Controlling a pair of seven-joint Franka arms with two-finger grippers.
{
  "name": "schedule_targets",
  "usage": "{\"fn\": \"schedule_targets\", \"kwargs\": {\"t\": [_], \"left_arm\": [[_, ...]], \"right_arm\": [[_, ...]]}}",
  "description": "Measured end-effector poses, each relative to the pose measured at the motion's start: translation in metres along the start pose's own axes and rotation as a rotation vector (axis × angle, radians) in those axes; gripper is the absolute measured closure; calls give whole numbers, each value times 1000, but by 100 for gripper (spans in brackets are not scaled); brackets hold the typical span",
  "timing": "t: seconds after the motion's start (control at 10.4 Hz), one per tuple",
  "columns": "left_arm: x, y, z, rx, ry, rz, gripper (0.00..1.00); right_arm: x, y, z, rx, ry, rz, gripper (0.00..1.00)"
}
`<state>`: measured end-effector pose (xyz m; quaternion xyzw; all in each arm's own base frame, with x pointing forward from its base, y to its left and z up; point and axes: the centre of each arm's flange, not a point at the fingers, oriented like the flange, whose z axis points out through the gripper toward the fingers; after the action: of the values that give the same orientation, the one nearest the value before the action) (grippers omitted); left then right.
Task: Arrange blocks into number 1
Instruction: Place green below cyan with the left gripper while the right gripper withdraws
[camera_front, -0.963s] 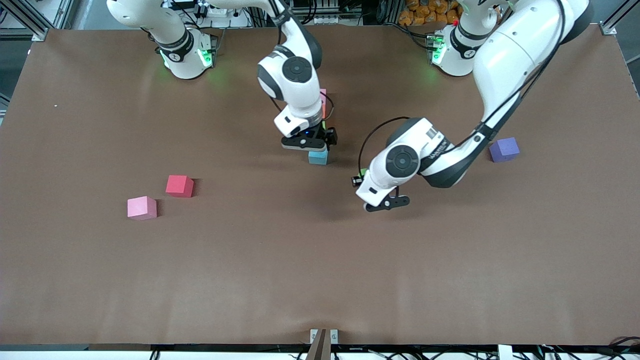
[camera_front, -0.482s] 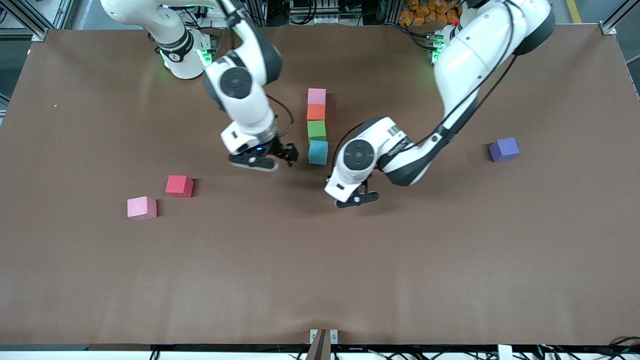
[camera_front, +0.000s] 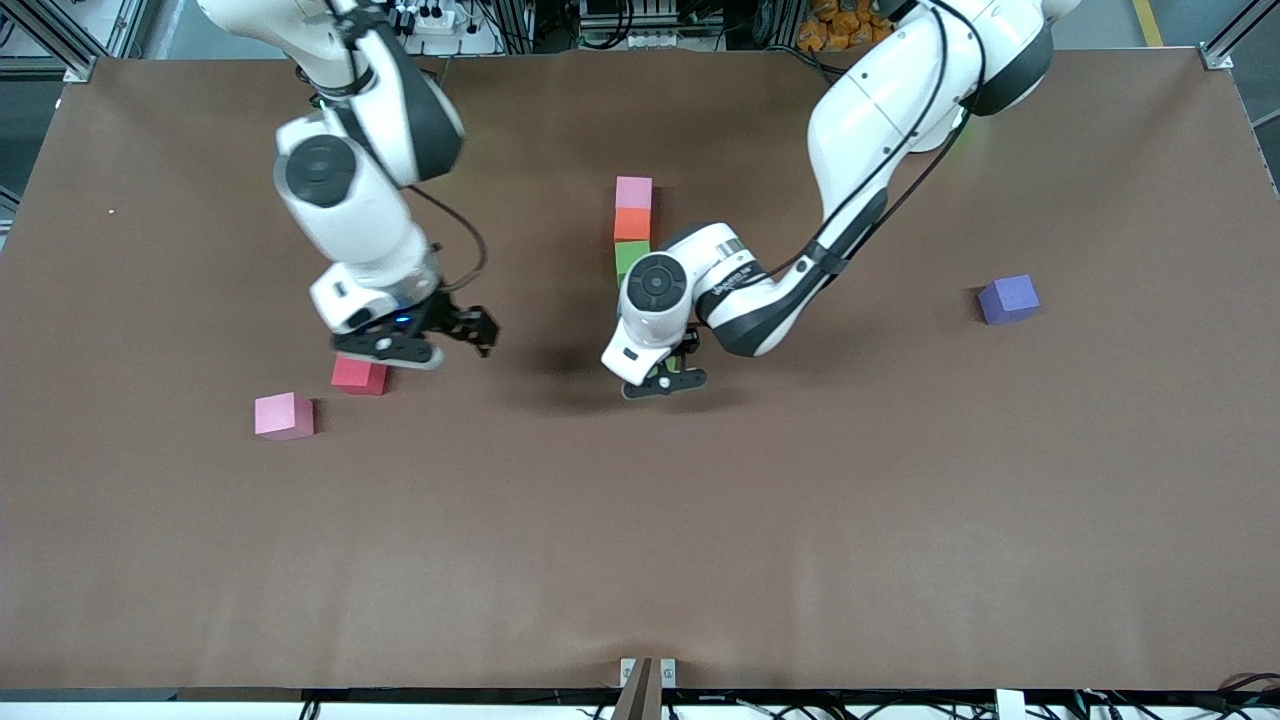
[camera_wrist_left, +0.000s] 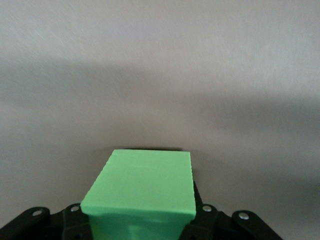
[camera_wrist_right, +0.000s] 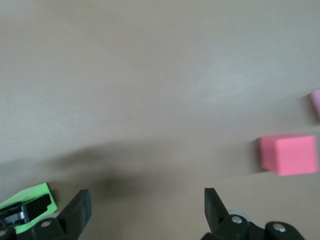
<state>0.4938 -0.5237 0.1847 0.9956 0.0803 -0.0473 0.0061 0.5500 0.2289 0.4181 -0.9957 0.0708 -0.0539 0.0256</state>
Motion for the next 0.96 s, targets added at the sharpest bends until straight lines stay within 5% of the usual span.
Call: {"fn": "schedule_targets", "kwargs": {"t": [0.67,0.77,0.96], "left_arm": [[-33,22,3,8,6,54,37],[-39,25,5,11,5,64,32],[-50,29,12,21,-2,80,6]], "right_arm": [[62,125,-131,-28,12,-159,0],[66,132,-138,-29,20,-173,0],[75,156,-148,-33,36,-216,0]]}}
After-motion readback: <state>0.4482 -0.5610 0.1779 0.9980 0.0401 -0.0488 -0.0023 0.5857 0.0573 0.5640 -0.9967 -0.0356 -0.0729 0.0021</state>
